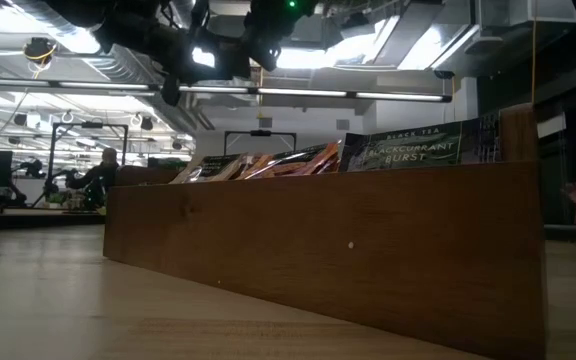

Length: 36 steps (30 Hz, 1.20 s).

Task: Pick & Place Tea
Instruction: Put the violet tea bag into the right section of the wooden organizer

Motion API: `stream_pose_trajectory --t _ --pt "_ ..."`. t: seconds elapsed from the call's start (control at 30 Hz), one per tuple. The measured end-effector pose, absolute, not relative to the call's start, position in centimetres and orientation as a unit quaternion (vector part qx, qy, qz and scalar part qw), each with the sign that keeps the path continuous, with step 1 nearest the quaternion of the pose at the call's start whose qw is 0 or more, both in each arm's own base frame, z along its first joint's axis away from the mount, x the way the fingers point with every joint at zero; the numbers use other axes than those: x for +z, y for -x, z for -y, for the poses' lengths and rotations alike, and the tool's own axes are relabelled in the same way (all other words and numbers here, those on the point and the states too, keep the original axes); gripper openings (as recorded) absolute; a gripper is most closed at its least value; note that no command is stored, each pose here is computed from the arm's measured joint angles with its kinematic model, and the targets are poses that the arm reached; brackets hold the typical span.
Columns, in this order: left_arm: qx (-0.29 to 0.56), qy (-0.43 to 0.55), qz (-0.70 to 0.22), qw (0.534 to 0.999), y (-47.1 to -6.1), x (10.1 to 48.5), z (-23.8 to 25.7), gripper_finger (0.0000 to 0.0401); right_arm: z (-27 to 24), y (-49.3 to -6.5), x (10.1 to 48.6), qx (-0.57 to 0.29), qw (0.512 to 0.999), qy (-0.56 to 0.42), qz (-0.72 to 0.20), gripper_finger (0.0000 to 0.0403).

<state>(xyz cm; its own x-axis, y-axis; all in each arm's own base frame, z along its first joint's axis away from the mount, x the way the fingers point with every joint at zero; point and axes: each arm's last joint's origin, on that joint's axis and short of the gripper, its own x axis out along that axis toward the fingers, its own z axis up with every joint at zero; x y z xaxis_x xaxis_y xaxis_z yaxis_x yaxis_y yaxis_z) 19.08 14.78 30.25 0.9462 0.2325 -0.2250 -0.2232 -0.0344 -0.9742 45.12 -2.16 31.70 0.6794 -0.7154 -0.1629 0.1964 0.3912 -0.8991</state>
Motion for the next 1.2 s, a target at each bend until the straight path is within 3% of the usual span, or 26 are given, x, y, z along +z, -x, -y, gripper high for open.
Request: stream_pose_trajectory --t 0.4,0.6,0.87,1.07,1.2 --pt "0.169 0.686 0.005 0.708 -19.1 30.3 -14.8 0.0008 2.2 -45.1 31.6 -0.286 0.786 0.471 -0.280 0.0006" --pt "0.169 0.677 0.003 0.717 -19.1 30.3 -14.8 0.0004 2.2 -45.1 31.5 -0.298 0.810 0.429 -0.267 0.0022" --pt "0.169 0.663 -0.001 0.729 -19.1 30.2 -14.8 0.0003 1.1 -45.1 31.0 -0.286 0.861 0.343 -0.244 0.0091" --pt "0.168 0.632 -0.009 0.757 -19.1 30.2 -14.8 0.0003 1.0 -43.8 31.9 -0.210 0.940 0.153 -0.219 0.0138" --pt "0.155 0.597 -0.025 0.787 -19.2 30.2 -14.6 0.0003 2.0 -42.3 33.1 -0.155 0.962 0.023 -0.223 0.0157"
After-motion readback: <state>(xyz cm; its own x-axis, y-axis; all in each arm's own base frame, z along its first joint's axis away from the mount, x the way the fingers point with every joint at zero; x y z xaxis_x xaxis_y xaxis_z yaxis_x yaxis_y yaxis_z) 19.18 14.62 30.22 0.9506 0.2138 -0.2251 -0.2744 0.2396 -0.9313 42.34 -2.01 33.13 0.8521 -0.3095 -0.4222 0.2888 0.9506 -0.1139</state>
